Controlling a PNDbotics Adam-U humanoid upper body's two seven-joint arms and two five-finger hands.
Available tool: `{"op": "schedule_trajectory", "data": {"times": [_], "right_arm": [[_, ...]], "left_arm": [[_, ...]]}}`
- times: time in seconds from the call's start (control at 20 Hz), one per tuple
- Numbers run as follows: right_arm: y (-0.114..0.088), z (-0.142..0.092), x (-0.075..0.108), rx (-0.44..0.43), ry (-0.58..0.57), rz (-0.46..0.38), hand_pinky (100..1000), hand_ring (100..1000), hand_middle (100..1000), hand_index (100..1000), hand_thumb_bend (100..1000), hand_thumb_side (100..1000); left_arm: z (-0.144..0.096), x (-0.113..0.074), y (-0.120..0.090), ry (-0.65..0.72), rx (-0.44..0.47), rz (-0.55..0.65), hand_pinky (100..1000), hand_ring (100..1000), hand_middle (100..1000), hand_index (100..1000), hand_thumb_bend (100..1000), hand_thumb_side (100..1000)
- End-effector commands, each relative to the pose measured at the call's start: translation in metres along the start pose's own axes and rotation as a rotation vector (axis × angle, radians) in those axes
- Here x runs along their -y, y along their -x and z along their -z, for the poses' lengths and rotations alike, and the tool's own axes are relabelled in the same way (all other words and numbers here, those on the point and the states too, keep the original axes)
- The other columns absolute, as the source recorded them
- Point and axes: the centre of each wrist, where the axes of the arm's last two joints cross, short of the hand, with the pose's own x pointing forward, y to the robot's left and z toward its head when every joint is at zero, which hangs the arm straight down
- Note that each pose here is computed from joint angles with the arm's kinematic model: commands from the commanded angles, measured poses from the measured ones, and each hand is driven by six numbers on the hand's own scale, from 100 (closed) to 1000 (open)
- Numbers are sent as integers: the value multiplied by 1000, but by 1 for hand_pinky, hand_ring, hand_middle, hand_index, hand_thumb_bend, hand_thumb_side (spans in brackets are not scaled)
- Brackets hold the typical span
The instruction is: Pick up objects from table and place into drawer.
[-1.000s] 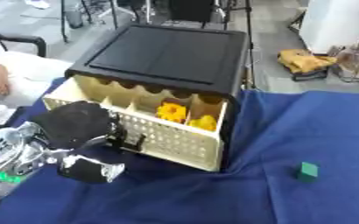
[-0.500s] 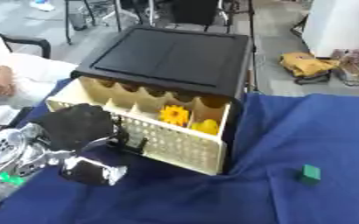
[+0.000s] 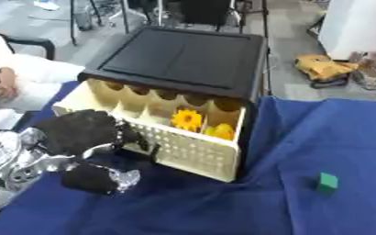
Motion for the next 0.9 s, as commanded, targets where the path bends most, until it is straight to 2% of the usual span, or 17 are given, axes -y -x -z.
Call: {"op": "schedule_trajectory", "data": {"times": [0.05,0.5,0.9], "right_arm": [[-2,6,0,34,30,15,680,718,565,702,100,1000],[0,8,3,38,30,5,679,719,564,702,100,1000],[4,11,6,40,31,-11,679,718,564,701,100,1000]], "left_arm": [[-6,-9,6,1,-9,20,100,331,484,902,128,1000],[-9,-8,9,10,-20,27,100,331,479,857,135,1000],[-16,-20,18,-102,-14,-23,100,300,450,841,110,1000]]}}
